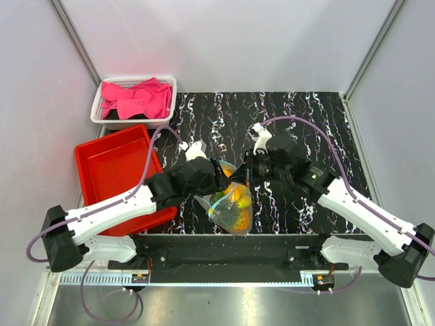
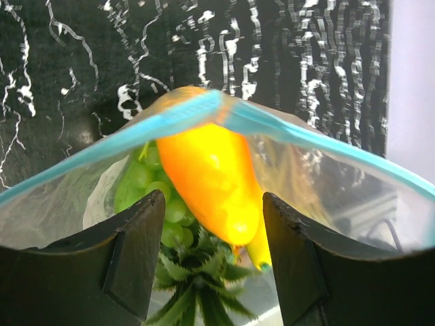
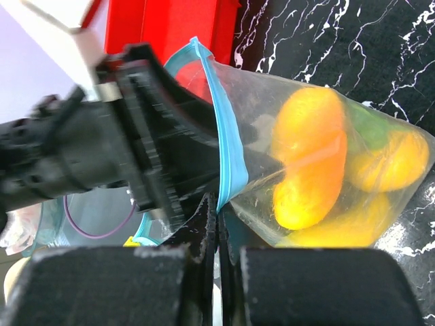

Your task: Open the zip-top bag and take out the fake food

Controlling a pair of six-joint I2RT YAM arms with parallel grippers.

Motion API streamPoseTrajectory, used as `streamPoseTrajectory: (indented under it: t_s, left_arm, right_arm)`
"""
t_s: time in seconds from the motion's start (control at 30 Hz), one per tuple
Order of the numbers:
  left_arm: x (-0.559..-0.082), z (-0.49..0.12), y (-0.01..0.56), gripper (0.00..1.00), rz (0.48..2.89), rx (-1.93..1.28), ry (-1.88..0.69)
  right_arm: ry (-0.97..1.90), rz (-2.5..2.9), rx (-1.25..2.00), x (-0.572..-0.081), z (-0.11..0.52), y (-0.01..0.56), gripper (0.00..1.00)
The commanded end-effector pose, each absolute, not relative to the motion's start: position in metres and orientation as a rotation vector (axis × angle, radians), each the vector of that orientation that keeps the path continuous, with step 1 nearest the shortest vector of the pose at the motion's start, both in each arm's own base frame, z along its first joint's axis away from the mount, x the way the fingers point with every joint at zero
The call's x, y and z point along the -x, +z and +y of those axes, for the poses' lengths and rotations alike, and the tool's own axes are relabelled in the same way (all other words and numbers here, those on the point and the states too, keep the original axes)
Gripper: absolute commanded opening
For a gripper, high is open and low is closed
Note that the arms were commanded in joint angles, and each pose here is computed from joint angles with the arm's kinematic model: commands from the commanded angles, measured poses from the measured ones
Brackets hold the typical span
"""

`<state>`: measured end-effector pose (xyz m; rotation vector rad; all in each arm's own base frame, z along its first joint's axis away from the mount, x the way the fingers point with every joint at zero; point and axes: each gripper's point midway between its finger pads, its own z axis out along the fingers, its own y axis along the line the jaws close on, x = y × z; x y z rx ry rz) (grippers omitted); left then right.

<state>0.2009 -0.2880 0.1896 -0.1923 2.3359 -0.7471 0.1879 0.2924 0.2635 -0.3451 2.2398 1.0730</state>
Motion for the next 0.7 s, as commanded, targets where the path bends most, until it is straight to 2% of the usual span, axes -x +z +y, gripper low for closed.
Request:
streamPoseTrajectory:
  t_s: [0.0,0.07,0.33,0.57,0.67]
  left_arm:
    - [-0.22,-0.299,0.204,0.63,2.277,0.316,-0.799]
    - [-0.222,-0.301,0.197,0.68,2.296,0.356,-0.793]
    - [-0.228,-0.315,0.187,0.69,2.27,0.392,-0.879]
    - [-0.232,-0.326,0.177,0.82,2.282,0.357,-0.886]
    - [-0.233,-0.327,0.169,0.79,2.298,0.349,-0.863]
  right_arm:
    - [1.138,2.101,0.338,-0.192,0.298,0.296,0.0]
    - [1.144,2.1,0.34,-0.192,0.299,0.296,0.0]
    - [1.153,2.107,0.345,-0.191,0.3,0.292,0.0]
    - [1.147,2.114,0.34,-0.191,0.299,0.289,0.0]
    - [1.149,2.116,0.34,-0.19,0.299,0.288,0.0]
